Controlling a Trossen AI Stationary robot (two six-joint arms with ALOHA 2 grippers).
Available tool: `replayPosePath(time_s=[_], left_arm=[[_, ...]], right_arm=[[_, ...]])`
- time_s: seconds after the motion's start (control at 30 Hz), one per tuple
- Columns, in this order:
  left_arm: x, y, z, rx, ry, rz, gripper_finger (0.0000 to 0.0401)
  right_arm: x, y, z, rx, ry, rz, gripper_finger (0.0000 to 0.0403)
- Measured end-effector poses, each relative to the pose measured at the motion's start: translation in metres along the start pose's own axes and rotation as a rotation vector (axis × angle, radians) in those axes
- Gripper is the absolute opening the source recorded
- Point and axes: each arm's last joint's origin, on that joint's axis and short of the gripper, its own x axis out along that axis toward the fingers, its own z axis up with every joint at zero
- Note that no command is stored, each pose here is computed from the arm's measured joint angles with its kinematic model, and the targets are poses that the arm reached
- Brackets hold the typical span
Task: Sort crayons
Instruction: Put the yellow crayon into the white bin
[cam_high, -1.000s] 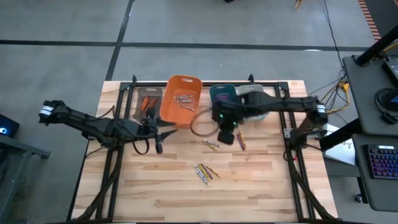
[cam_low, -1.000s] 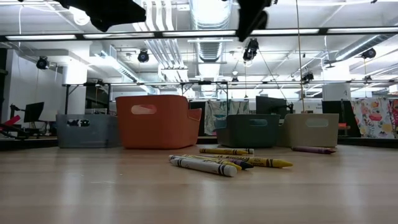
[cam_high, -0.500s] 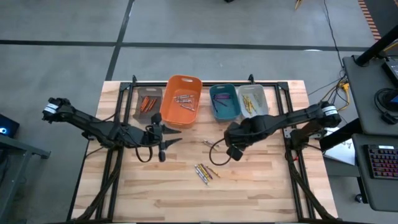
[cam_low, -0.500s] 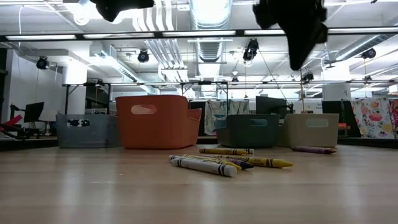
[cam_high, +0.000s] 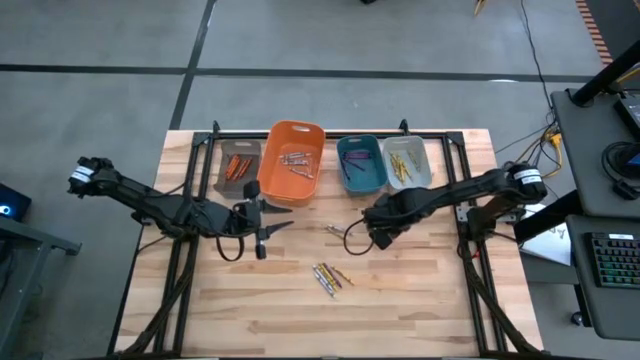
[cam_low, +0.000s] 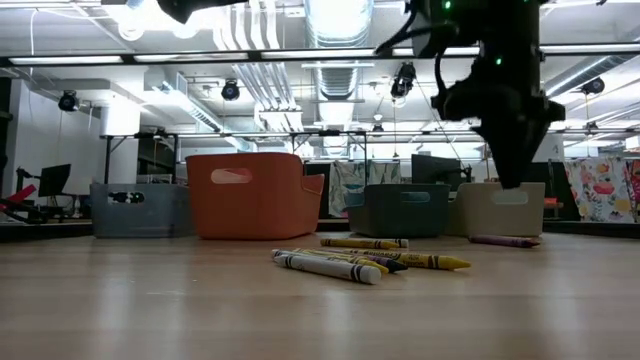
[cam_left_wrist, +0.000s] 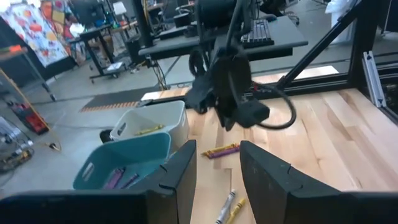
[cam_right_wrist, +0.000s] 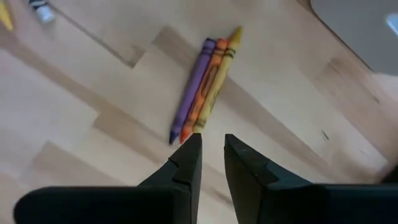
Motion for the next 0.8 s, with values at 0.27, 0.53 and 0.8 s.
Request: replayPosePath(time_s=[0.27, 0.53, 0.8], left_arm=[[-0.001, 0.001, 0.002, 0.087, -0.019, 0.009, 0.0107], [-0.001, 0.002, 0.005, 0.162, -0.043, 0.030, 0.0107], [-0.002, 0.007, 0.006, 0.192, -0.015, 0.201, 0.0107]], right_arm=[[0.010, -0.005, 0.000, 0.016, 0.019, -0.006, 0.0087], [0.004, -0.006, 0.010, 0.052, -0.078, -0.036, 0.0075], [0.007, -0.010, 0.013, 0.154, -0.048, -0.030, 0.0079]])
